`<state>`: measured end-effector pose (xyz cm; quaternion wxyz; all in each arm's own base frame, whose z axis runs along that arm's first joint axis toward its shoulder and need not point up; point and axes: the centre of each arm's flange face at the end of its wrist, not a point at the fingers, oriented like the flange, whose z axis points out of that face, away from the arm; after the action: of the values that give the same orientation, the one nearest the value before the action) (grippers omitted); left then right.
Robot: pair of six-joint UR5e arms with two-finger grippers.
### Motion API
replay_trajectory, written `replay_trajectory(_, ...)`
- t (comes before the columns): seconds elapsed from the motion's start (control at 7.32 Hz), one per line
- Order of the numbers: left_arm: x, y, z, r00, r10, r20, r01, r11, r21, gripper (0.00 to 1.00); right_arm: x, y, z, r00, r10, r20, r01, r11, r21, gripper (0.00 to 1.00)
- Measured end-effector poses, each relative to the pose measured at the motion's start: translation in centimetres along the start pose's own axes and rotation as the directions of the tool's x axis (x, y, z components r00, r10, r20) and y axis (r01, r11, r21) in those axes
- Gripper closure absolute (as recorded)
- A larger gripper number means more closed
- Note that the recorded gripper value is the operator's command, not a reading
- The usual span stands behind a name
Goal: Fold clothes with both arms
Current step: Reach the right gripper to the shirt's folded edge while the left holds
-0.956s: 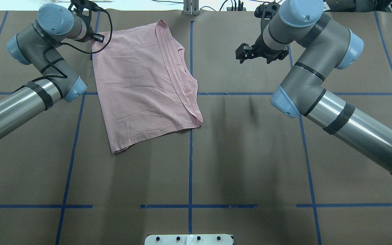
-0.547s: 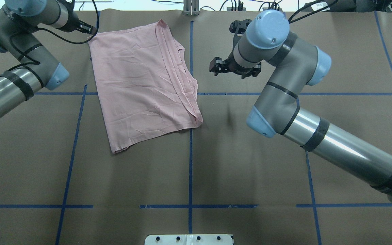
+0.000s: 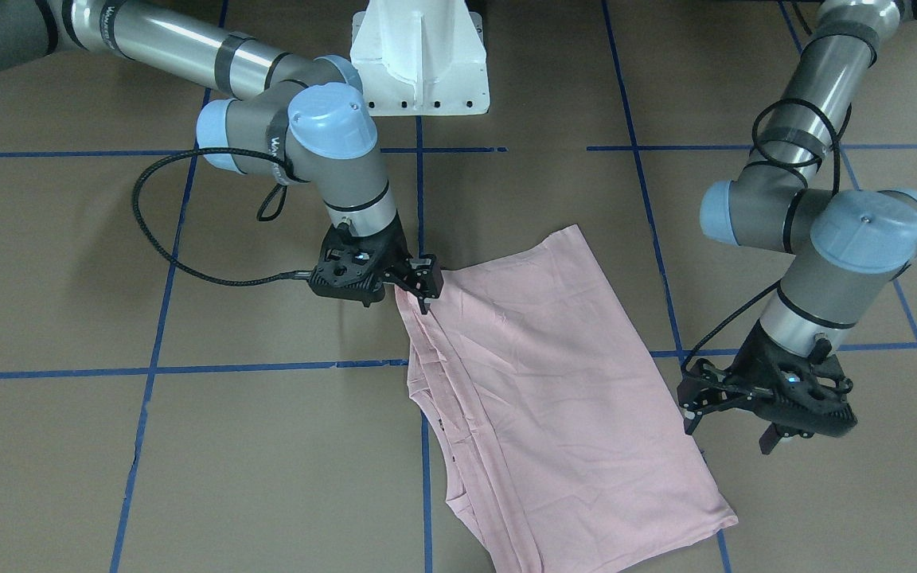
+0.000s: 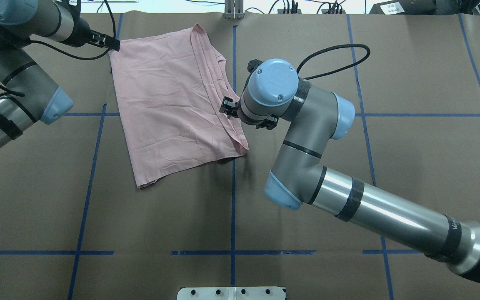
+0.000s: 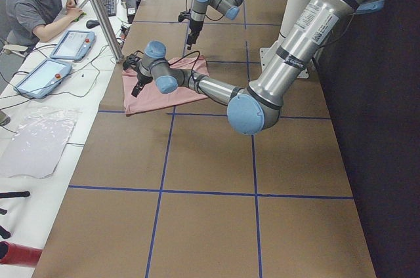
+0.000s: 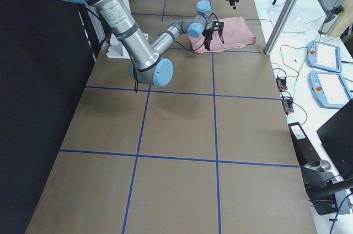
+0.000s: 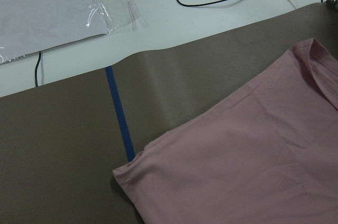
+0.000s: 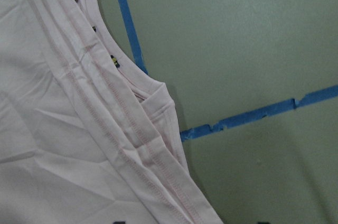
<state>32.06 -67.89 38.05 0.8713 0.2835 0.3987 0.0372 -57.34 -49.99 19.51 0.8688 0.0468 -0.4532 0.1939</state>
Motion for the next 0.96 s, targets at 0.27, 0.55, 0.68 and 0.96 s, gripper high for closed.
replay_trajectory(0.27,1.5,1.3,0.3,0.999,-0.032,-0.015,0.032,0.999,-0.011,0.00,-0.8,3.0,2.1,0.998,0.049,-0.028,-0.050,0.999,-0.006,0.21)
replay_trajectory(0.55,1.8,1.6,0.5,0.999,-0.039,-0.018,0.039,0.999,-0.015,0.00,-2.8,4.8,3.9,0.996,0.051,-0.073,-0.052,0.999,-0.011,0.24)
replay_trajectory(0.68,1.9,1.7,0.5,0.999,-0.040,-0.019,0.039,0.999,-0.015,0.00,-3.2,5.5,4.4,0.995,0.048,-0.090,-0.049,0.999,-0.011,0.25)
replay_trajectory(0.96,1.9,1.7,0.5,0.999,-0.040,-0.019,0.039,0.999,-0.016,0.00,-3.0,6.4,5.6,0.992,0.041,-0.118,-0.041,0.999,-0.001,0.25)
